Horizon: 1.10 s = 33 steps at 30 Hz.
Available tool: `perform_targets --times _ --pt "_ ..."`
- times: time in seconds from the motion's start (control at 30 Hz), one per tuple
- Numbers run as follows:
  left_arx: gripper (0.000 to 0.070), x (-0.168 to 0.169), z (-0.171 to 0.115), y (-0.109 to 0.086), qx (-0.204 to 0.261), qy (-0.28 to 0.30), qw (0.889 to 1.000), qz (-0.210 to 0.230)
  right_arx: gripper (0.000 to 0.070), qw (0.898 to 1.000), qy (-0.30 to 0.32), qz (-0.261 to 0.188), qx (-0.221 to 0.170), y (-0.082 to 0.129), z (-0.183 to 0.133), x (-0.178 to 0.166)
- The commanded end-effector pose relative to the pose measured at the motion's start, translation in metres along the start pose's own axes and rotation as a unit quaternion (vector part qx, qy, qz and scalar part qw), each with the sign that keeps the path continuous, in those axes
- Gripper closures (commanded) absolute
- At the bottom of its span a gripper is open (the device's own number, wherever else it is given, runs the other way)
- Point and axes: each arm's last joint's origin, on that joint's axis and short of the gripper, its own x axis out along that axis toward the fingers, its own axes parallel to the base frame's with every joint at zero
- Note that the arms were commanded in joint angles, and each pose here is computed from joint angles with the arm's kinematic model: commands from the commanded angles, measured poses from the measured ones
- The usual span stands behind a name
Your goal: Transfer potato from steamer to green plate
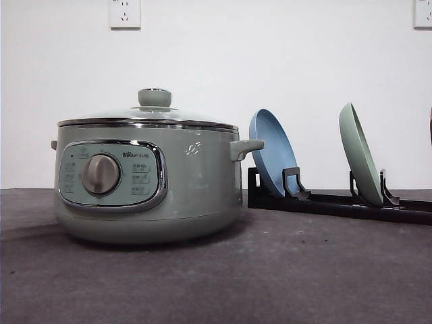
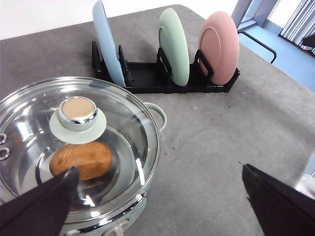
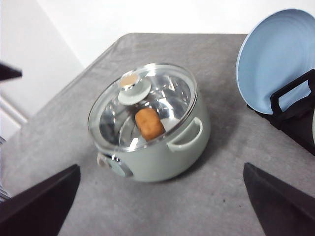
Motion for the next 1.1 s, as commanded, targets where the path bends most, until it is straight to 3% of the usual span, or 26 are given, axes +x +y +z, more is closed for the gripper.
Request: perform_targets --times 0.0,0.3,0.47,0.8,0.93,1.0,1.07 --pt "0.0024 -0.001 0.007 -0.001 0.011 -0.010 1.000 -0.004 0.0012 1.000 0.001 -0.002 0.026 -0.005 0.013 0.009" --pt "0.0024 -0.001 0.007 -0.001 0.010 -0.009 1.000 -0.004 0.0013 0.994 0.042 -0.039 0.091 -0.045 0.069 0.070" --pt "0.0024 0.000 0.006 -0.001 0.009 -0.007 1.000 -0.004 0.0018 0.988 0.059 -0.095 0.108 -0.077 0.090 0.111" --pt "0.0024 0.003 0.005 0.001 0.002 0.005 1.000 -0.005 0.0018 0.969 0.077 -0.194 0.131 -0.140 0.093 0.168" --pt "0.0024 0.006 0.004 0.002 -0.002 0.012 1.000 -0.005 0.0020 0.967 0.071 -0.203 0.133 -0.155 0.089 0.178" --pt "0.0024 0.007 0.004 0.003 -0.003 0.014 1.000 -0.006 0.0035 0.968 0.067 -0.204 0.132 -0.160 0.088 0.183" --pt "0.0024 0.007 0.004 0.003 -0.004 0.014 1.000 -0.006 0.0118 0.967 0.064 -0.206 0.135 -0.166 0.087 0.186"
